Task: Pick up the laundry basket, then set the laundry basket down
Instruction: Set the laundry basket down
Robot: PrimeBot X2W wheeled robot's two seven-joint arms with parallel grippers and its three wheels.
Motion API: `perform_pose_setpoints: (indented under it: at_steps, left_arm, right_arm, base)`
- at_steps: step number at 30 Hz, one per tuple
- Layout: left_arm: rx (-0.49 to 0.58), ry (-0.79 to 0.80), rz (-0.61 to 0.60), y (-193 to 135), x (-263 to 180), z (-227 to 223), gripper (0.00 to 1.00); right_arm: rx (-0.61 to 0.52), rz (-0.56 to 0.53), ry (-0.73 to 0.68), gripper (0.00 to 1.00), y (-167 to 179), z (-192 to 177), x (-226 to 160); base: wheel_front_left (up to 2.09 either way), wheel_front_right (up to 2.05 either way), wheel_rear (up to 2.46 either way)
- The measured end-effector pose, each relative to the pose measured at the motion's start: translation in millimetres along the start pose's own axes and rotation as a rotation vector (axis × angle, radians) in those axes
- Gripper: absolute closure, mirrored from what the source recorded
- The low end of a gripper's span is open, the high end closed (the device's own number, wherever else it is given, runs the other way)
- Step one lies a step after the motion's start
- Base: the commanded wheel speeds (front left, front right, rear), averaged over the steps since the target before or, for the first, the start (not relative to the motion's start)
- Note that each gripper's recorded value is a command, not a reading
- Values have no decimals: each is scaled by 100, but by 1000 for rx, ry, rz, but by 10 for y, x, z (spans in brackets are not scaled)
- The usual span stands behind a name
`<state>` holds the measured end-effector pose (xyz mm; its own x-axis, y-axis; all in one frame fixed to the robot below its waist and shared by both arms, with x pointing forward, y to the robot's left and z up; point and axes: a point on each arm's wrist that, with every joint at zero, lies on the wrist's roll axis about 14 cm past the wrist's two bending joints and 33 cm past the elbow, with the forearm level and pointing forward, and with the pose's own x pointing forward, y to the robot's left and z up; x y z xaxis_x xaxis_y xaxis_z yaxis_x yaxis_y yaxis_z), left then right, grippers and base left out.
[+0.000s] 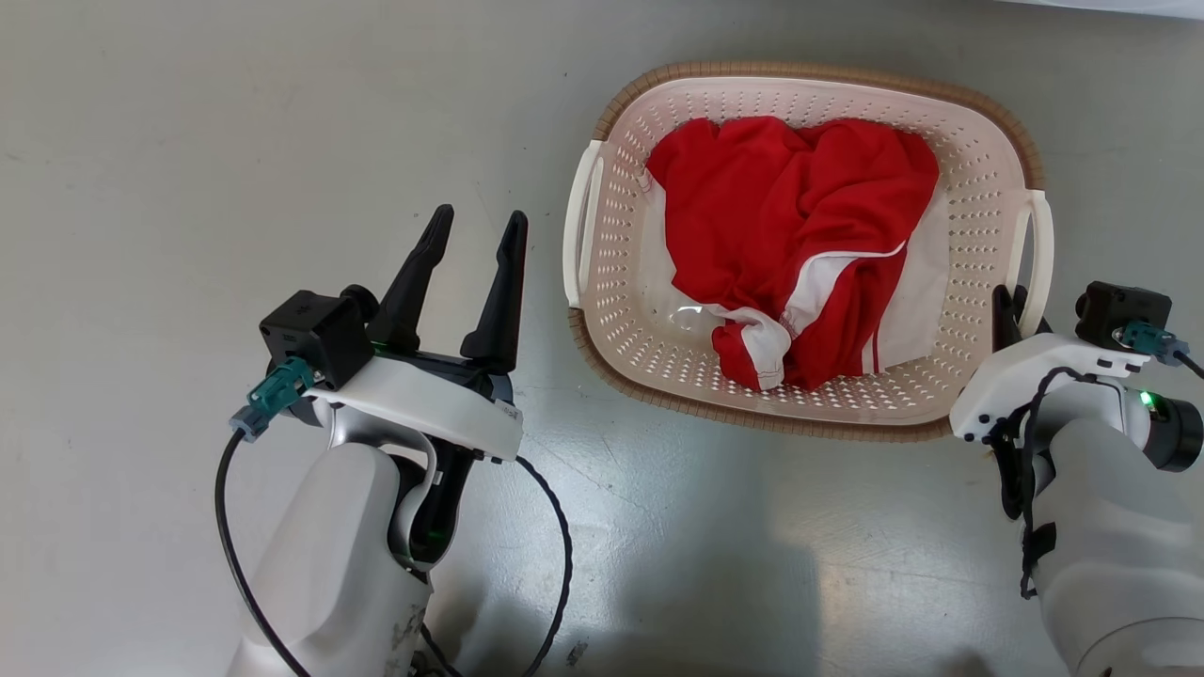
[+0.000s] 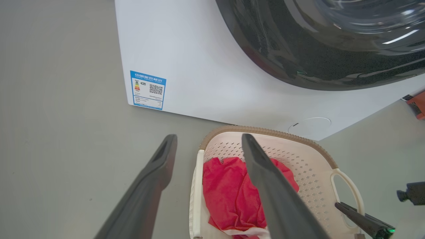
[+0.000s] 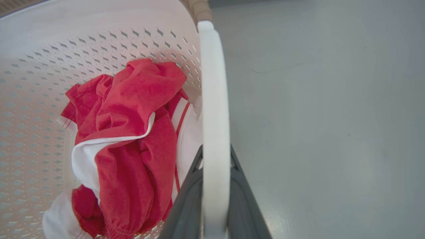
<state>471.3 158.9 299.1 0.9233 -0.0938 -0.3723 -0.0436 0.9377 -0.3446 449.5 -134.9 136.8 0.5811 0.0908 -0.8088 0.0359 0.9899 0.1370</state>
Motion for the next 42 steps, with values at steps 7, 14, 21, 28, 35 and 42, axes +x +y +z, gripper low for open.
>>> perform_pose_setpoints:
  at_steps: [7,14,21,28,35,42]
  left_arm:
    - [1,1,1,3,-2,-2,0]
    - [2,6,-1,-2,-4,-21,0]
    - [4,8,4,10,-10,-29,0]
    - [2,9,3,8,-7,-34,0]
    - [1,12,1,3,0,-47,0]
    - [-2,11,-7,-29,14,-49,0]
  right_arm:
    - [1,3,-2,100,15,13,13]
    - [-7,11,-11,100,46,64,50]
    - [-13,14,-6,100,59,45,61]
    - [-16,12,2,50,50,20,59]
    - [-41,13,-4,0,38,39,66]
    - [-50,6,-22,0,1,103,53]
  base:
    - [0,0,0]
    - [0,0,0]
    - [0,0,0]
    - [0,0,0]
    - [0,0,0]
    - [0,0,0]
